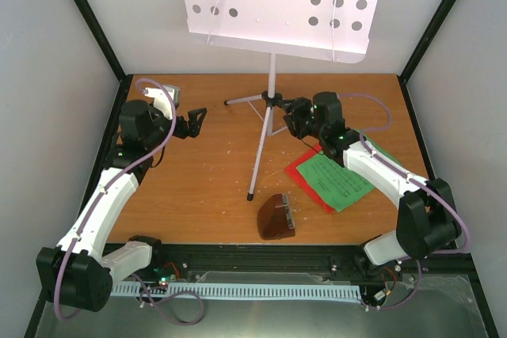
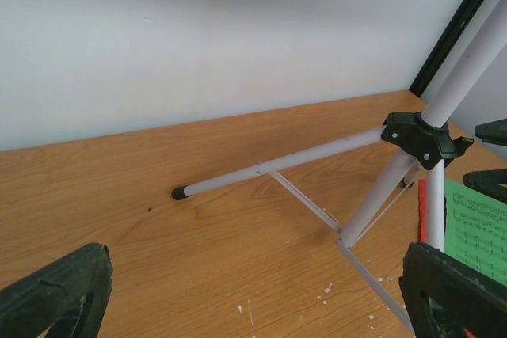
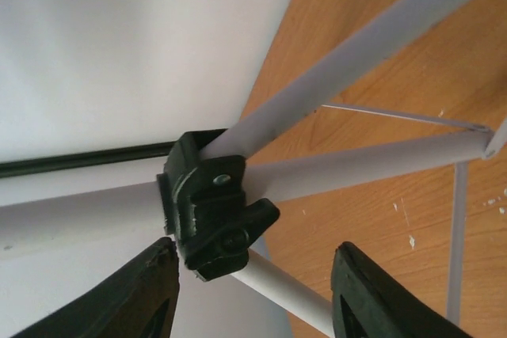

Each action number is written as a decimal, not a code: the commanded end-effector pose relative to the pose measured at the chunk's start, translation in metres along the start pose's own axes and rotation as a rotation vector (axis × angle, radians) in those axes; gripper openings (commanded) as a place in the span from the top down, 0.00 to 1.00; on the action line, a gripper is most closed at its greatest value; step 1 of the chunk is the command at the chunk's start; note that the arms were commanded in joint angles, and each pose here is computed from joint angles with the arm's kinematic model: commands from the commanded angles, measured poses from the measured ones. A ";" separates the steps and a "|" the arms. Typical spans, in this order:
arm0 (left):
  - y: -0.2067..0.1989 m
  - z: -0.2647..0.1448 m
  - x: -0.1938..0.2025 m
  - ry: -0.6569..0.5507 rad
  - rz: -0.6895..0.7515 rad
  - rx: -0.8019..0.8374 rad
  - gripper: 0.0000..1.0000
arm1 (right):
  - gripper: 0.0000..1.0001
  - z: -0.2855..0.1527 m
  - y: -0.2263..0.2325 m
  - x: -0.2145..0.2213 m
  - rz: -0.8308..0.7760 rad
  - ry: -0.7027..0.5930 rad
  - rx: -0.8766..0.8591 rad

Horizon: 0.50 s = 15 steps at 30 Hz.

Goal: Pack up the instrument practice props

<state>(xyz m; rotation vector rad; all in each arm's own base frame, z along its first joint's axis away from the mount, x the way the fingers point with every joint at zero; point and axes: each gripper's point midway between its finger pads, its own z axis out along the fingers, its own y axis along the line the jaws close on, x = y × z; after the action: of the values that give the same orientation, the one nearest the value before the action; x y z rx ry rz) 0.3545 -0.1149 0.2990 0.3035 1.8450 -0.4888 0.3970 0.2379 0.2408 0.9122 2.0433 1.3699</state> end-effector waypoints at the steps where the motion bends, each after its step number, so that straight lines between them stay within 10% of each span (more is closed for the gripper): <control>1: -0.003 -0.005 -0.009 -0.024 0.005 0.011 0.01 | 0.50 0.002 0.005 -0.003 0.038 -0.024 0.006; 15: 0.000 -0.001 -0.004 -0.006 0.003 0.003 0.01 | 0.52 0.001 0.011 -0.004 0.080 -0.041 -0.027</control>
<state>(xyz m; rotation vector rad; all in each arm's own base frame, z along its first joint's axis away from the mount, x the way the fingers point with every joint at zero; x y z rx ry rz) 0.3544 -0.1152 0.2990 0.3049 1.8448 -0.4905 0.3991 0.2366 0.2381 0.9928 2.0279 1.3805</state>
